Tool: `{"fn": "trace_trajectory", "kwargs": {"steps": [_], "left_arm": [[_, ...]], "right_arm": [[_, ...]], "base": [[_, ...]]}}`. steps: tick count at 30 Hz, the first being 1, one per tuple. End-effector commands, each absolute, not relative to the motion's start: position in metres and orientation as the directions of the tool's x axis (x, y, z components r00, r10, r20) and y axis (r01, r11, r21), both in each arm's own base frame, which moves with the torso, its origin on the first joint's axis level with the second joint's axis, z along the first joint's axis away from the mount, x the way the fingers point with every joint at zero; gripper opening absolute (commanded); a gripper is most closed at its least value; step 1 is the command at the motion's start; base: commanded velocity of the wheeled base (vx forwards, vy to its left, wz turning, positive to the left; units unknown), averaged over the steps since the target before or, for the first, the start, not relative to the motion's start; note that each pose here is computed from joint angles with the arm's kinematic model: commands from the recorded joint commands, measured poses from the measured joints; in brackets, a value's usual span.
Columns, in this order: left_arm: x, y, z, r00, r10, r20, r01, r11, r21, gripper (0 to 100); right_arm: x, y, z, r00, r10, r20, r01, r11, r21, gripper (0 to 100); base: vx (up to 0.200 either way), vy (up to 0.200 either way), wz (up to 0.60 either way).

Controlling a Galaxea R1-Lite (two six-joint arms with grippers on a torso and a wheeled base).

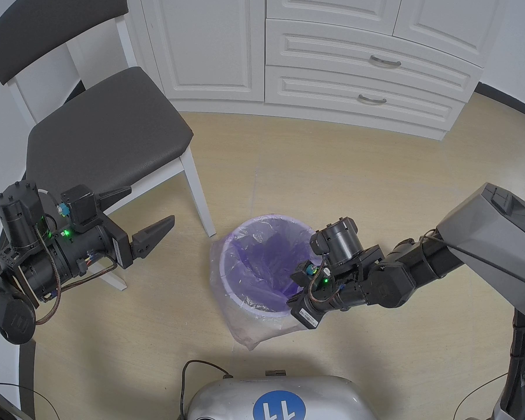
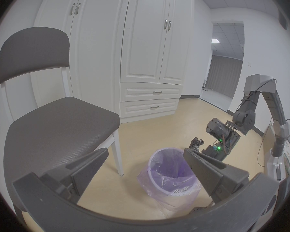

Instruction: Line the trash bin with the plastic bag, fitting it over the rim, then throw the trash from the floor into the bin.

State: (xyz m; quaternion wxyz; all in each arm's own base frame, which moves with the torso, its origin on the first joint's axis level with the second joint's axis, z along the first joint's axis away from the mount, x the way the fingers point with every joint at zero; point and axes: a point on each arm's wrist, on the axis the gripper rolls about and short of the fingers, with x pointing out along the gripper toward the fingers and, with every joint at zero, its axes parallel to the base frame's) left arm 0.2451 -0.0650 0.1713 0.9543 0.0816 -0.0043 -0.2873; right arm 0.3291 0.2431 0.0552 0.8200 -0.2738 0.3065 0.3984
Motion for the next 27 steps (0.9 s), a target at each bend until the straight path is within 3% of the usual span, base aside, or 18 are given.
{"fn": "trace_trajectory", "kwargs": {"steps": [1, 12, 27], "left_arm": [[0.245, -0.065, 0.172, 0.835, -0.549, -0.037, 0.547, 0.822, 0.157, 100], [0.247, -0.065, 0.169, 0.835, -0.549, -0.046, 0.549, 0.822, 0.154, 100], [0.247, -0.066, 0.168, 0.834, -0.55, -0.049, 0.551, 0.821, 0.153, 100]], "right_arm": [[0.313, 0.25, 0.058, 0.48, 0.503, -0.719, -0.839, 0.503, -0.209, 0], [0.298, 0.264, 0.015, 0.408, 0.482, -0.775, -0.874, 0.452, -0.179, 0], [0.319, 0.274, -0.022, 0.468, 0.464, -0.752, -0.842, 0.493, -0.219, 0]], "base": [[0.0, 0.0, 0.0], [0.0, 0.0, 0.0], [0.0, 0.0, 0.0]]}}
